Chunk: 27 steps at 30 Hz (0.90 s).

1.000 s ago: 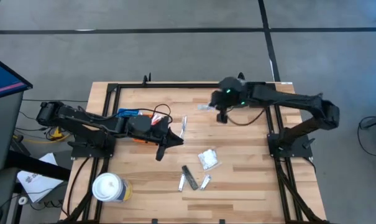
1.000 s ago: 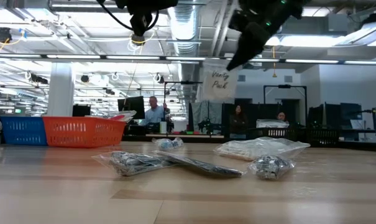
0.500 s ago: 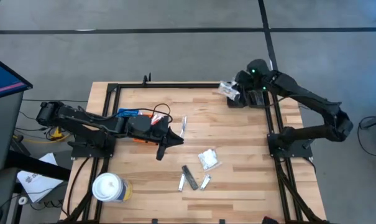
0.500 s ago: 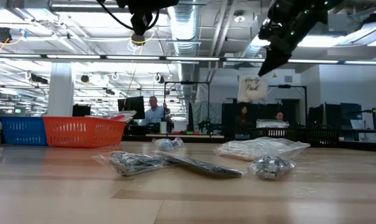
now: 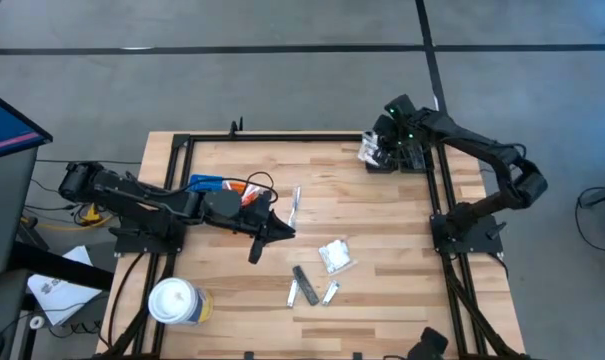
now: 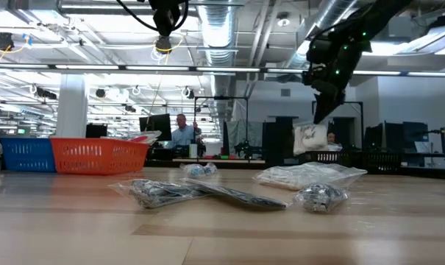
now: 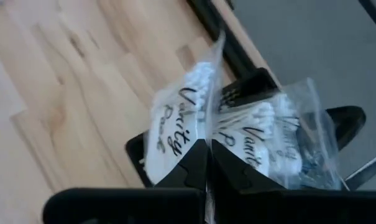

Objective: Pick & Place Travel size toiletries
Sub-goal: Put the cotton pack into the left black bin

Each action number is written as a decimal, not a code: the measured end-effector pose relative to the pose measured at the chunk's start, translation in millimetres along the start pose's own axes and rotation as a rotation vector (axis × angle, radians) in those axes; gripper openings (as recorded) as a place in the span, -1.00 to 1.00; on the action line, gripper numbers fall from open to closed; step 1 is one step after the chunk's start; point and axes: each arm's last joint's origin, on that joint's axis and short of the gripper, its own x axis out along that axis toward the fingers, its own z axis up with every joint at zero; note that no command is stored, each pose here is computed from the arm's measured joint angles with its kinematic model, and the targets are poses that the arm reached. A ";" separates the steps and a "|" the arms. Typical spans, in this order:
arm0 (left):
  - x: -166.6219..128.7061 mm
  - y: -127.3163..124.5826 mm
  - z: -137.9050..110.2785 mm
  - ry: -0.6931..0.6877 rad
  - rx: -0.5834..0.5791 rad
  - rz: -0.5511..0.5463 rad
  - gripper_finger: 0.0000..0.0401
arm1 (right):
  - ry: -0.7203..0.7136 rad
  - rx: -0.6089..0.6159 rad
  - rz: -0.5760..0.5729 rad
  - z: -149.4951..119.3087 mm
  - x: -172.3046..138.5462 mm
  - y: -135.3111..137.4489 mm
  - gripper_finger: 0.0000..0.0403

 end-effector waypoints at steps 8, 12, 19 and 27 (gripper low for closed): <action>0.0 0.0 0.1 -0.002 0.000 0.000 -0.77 | -0.047 0.111 -0.054 -23.4 -16.2 -9.4 -1.00; 0.0 -0.5 0.4 -0.005 0.000 -0.003 -0.77 | -0.102 0.111 -0.077 -25.3 -24.2 -10.1 -1.00; -0.1 -5.3 0.0 -0.015 0.005 -0.003 -0.77 | -0.015 0.089 -0.045 -30.1 -12.7 -9.1 -1.00; -0.2 -5.4 0.1 -0.017 0.005 -0.002 -0.77 | 0.066 0.062 0.005 -30.7 5.2 -3.2 -1.00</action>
